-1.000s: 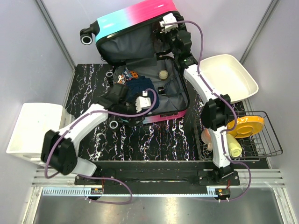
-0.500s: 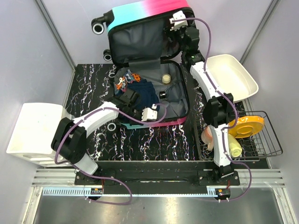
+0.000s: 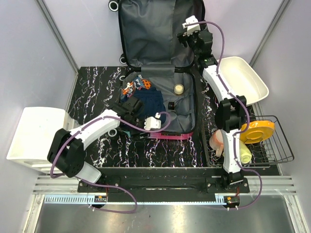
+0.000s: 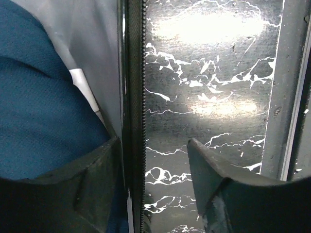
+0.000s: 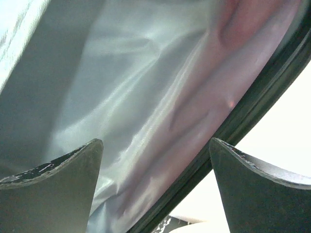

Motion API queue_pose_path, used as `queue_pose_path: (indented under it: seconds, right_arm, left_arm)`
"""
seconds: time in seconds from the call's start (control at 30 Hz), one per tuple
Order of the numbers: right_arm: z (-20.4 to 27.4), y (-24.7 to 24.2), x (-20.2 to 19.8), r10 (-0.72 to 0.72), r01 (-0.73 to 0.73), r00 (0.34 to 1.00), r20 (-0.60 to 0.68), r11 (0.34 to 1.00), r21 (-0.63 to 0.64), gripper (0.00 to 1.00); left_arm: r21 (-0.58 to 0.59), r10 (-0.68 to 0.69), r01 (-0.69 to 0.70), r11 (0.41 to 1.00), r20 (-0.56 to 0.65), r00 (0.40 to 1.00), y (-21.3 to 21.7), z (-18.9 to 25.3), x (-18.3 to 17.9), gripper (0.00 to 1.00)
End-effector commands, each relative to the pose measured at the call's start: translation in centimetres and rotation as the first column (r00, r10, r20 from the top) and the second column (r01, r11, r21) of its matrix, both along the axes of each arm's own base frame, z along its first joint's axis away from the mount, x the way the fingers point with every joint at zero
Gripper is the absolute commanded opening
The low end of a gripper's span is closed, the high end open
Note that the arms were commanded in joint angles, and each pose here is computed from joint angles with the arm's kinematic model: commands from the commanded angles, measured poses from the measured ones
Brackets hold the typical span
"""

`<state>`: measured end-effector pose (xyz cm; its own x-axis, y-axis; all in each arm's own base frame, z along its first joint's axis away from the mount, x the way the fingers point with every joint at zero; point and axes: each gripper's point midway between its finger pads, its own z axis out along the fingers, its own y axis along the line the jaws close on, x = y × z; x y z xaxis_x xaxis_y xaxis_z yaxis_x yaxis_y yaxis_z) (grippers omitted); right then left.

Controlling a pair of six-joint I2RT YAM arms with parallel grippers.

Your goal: Open, take out, and arrange the luggage

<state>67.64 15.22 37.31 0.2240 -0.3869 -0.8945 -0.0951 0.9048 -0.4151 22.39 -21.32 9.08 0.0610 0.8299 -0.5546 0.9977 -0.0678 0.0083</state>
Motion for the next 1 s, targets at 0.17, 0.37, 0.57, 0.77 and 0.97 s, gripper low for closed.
queue_pose_path:
  seconds: [0.17, 0.37, 0.57, 0.77, 0.97]
  right_arm:
    - [4.7, 2.4, -6.4, 0.237, -0.237, 0.971, 0.025, 0.971, 0.018, 1.00]
    - [4.0, 3.5, -11.6, 0.368, -0.366, 0.929, -0.047, 0.930, 0.034, 1.00]
    - [1.8, 4.0, -16.1, 0.449, -0.441, 0.883, -0.135, 0.893, 0.090, 1.00]
    - [-0.9, 3.8, -16.6, 0.439, -0.425, 0.874, -0.210, 0.898, 0.111, 1.00]
    - [-2.8, 4.4, -17.8, 0.484, -0.459, 0.819, -0.308, 0.875, 0.156, 1.00]
  left_arm:
    - [-0.201, 0.334, -0.317, 0.927, 0.054, 0.941, -0.6, 9.0, 5.0, 0.80]
    - [-0.313, 0.554, -0.512, 0.800, 0.060, 0.830, 2.7, 17.1, 7.8, 0.94]
    - [-0.383, 0.811, -0.750, 0.539, -0.005, 0.585, 11.0, 22.3, 9.1, 0.99]
    - [-0.400, 0.940, -0.861, 0.314, 0.006, 0.341, 18.6, 23.8, 7.4, 0.99]
    - [-0.302, 0.988, -0.945, 0.130, -0.036, 0.147, 24.0, 22.7, 4.4, 0.94]
